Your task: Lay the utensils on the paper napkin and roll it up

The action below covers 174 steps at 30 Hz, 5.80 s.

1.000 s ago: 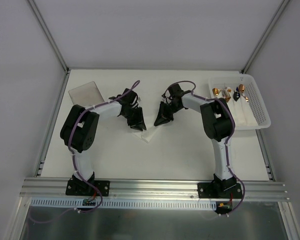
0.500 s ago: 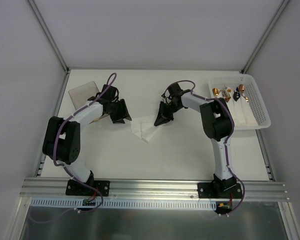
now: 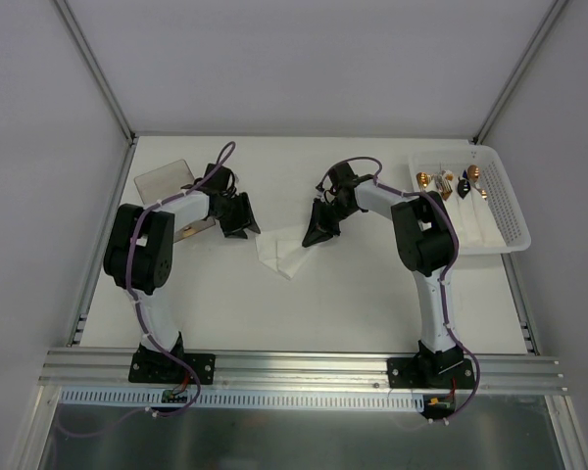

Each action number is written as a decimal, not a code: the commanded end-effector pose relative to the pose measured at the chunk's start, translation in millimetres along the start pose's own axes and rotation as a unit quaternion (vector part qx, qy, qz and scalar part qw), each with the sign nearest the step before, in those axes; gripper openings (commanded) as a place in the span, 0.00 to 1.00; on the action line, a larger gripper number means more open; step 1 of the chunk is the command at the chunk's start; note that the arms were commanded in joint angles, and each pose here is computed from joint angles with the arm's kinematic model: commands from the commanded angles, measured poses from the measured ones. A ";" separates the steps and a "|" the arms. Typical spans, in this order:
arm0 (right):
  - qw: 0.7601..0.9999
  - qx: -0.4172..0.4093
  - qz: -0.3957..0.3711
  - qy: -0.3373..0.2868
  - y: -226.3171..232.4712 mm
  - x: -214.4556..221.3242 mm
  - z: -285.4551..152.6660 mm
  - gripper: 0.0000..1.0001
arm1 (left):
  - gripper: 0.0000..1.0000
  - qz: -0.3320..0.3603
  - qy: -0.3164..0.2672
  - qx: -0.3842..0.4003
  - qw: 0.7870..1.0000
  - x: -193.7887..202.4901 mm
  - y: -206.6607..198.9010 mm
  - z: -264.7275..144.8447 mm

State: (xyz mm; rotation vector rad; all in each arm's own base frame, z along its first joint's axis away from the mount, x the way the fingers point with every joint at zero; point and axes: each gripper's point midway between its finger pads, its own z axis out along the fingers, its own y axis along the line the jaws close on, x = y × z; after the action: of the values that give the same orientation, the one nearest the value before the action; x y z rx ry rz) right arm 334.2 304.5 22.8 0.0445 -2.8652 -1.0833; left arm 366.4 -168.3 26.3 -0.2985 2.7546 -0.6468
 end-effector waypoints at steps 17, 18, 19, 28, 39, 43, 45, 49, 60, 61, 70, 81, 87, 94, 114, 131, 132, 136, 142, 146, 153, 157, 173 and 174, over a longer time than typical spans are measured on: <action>0.999 0.048 -0.010 -0.008 -17.5 -8.0 6.0 0.11 | 0.39 0.006 0.049 0.104 0.993 23.4 -12.8 19.7; 0.999 0.049 -0.009 -0.008 -17.4 -8.3 5.8 0.12 | 0.38 0.007 0.050 0.105 0.993 24.9 -13.4 18.8; 0.999 0.050 -0.008 -0.007 -18.3 -7.7 6.4 0.12 | 0.38 0.008 0.049 0.105 0.993 25.1 -13.7 17.2; 0.998 0.056 -0.014 -0.008 -18.6 -8.9 6.4 0.11 | 0.17 0.009 0.025 0.116 0.993 17.6 -24.9 -0.7; 0.998 0.066 -0.013 -0.008 -21.3 -8.8 7.3 0.11 | 0.00 0.033 0.010 0.207 0.978 7.5 -86.9 -41.9; 0.998 0.066 -0.011 -0.010 -21.7 -9.7 7.0 0.11 | 0.00 0.045 0.043 0.225 0.972 28.1 -101.1 -34.4; 0.998 0.067 -0.011 -0.008 -22.2 -9.0 7.8 0.11 | 0.00 0.051 0.057 0.228 0.971 40.9 -108.4 -29.3; 0.998 0.069 -0.012 -0.009 -22.6 -8.6 7.2 0.11 | 0.00 0.055 0.082 0.230 0.968 60.4 -118.8 -17.0; 0.998 0.066 -0.011 -0.013 -20.5 -9.3 3.1 0.11 | 0.00 0.021 0.147 0.186 0.971 100.8 -95.8 21.9; 0.998 0.065 -0.012 -0.013 -19.9 -9.3 2.7 0.11 | 0.00 0.015 0.150 0.179 0.972 103.2 -91.9 25.3; 0.998 0.054 -0.041 -0.012 -8.7 -8.7 -12.1 0.13 | 0.00 -0.022 0.167 0.113 0.979 117.5 -62.1 39.7; 0.996 0.052 -0.074 -0.024 -10.4 -7.4 -38.2 0.17 | 0.00 -0.022 0.167 0.096 0.981 115.3 -58.8 43.7; 0.998 0.015 -0.064 -0.020 -2.4 -8.0 -32.9 0.17 | 0.00 -0.022 0.168 0.092 0.981 115.1 -57.2 43.6; 0.999 0.019 -0.033 0.000 -17.5 -2.8 -17.2 0.15 | 0.00 -0.019 0.165 0.098 0.981 111.3 -60.9 42.0; 0.997 0.072 0.026 -0.006 -43.8 8.0 -15.2 0.08 | 0.00 0.033 0.139 0.207 0.968 98.7 -140.2 -24.7; 0.989 0.114 0.095 -0.019 -59.6 21.2 -19.7 0.00 | 0.00 0.035 0.194 0.157 0.968 150.1 -142.2 14.0; 0.988 0.116 0.096 -0.021 -60.9 22.0 -20.7 0.00 | 0.00 0.039 0.194 0.150 0.969 154.1 -141.9 18.6; 0.988 0.119 0.099 -0.025 -62.8 25.3 -21.1 0.00 | 0.00 0.046 0.205 0.132 0.969 167.0 -139.3 36.8; 0.988 0.118 0.096 -0.028 -63.7 29.1 -21.7 0.00 | 0.00 0.045 0.217 0.084 0.972 191.0 -118.5 62.7; 0.992 0.109 0.050 -0.038 -57.2 25.8 -34.1 0.01 | 0.00 0.029 0.205 0.042 0.977 198.4 -91.9 70.1; 0.997 0.047 -0.004 -0.054 -61.2 17.7 -77.7 0.11 | 0.00 0.029 0.211 0.018 0.977 210.3 -66.9 78.5; 0.997 0.006 -0.028 -0.066 -57.0 22.6 -89.5 0.13 | 0.00 0.029 0.212 0.037 0.976 210.9 -71.8 80.4; 0.979 -0.121 -0.121 -0.111 -41.4 35.8 -79.8 0.14 | 0.00 -0.014 0.229 0.152 0.961 207.9 -60.2 78.6; 0.977 -0.126 -0.117 -0.126 -36.9 36.7 -87.7 0.13 | 0.00 -0.022 0.229 0.157 0.960 204.6 -59.8 78.9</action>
State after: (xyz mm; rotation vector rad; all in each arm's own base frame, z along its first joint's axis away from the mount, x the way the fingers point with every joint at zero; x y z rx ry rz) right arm 305.9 215.2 38.1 0.1989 -2.9514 -1.4280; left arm 230.2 -355.8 9.8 0.0751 2.7736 -1.5597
